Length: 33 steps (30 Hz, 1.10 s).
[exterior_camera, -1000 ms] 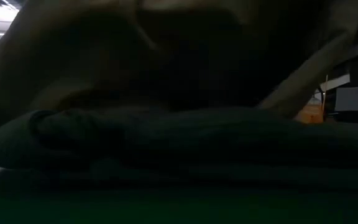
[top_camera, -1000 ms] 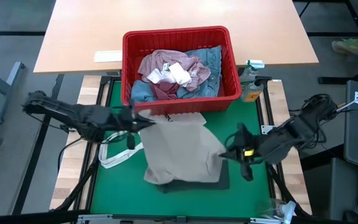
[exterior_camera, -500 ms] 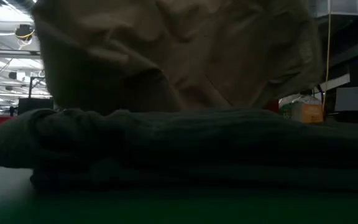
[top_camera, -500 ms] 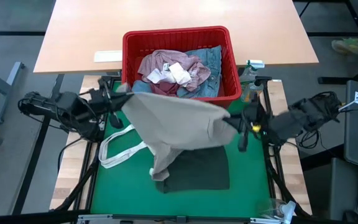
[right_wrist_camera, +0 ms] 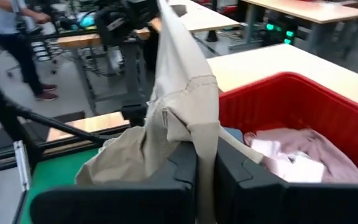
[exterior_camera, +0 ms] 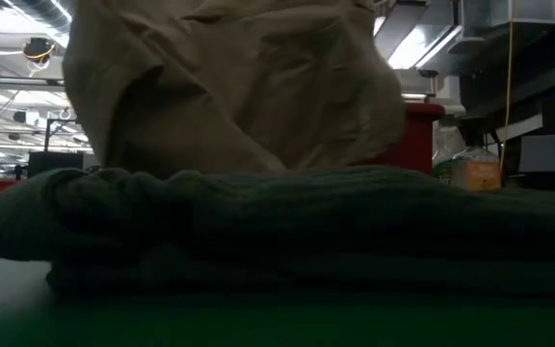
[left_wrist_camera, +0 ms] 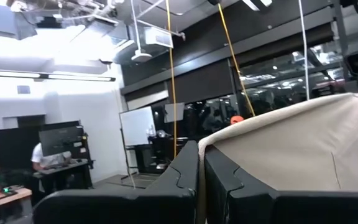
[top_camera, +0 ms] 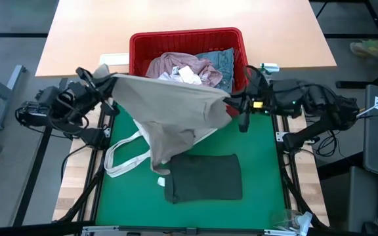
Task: Fold laundry
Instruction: Fold the grey shorts
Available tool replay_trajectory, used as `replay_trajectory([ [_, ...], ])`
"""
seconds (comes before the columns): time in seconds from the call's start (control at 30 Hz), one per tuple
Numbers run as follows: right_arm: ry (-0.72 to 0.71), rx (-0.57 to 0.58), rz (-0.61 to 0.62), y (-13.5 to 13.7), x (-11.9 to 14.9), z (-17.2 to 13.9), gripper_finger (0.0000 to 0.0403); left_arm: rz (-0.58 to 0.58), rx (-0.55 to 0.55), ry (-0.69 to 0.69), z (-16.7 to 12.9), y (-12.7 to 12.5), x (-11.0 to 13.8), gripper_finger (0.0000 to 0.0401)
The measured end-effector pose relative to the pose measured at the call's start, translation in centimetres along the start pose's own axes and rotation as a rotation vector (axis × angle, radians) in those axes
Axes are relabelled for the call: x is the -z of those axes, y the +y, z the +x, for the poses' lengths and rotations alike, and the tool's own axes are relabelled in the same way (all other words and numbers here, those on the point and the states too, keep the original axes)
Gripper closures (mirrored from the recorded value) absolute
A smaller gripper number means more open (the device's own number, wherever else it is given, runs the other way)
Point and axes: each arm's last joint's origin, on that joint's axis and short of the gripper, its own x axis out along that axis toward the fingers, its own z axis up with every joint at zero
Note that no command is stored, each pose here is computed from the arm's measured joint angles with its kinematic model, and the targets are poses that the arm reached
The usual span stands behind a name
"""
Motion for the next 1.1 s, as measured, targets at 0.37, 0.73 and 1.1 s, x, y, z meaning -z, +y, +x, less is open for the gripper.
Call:
replay_trajectory([
  [0.37, 0.134, -0.131, -0.031, -0.6, 1.1, -1.2, 0.0379, -0.130, 0.129, -0.033, -0.2, 0.0, -0.4, 0.0401],
  [0.73, 0.572, -0.227, 0.079, 2.0, 5.1, -3.1, 0.0379, -0.356, 0.517, 0.325, -0.4, -4.2, 3.2, 0.0401],
  [1.1, 0.672, -0.285, 0.162, 7.6, 7.4, -7.0, 0.0379, -0.426, 0.757, 0.587, -0.2, -12.6, 6.0, 0.0401],
])
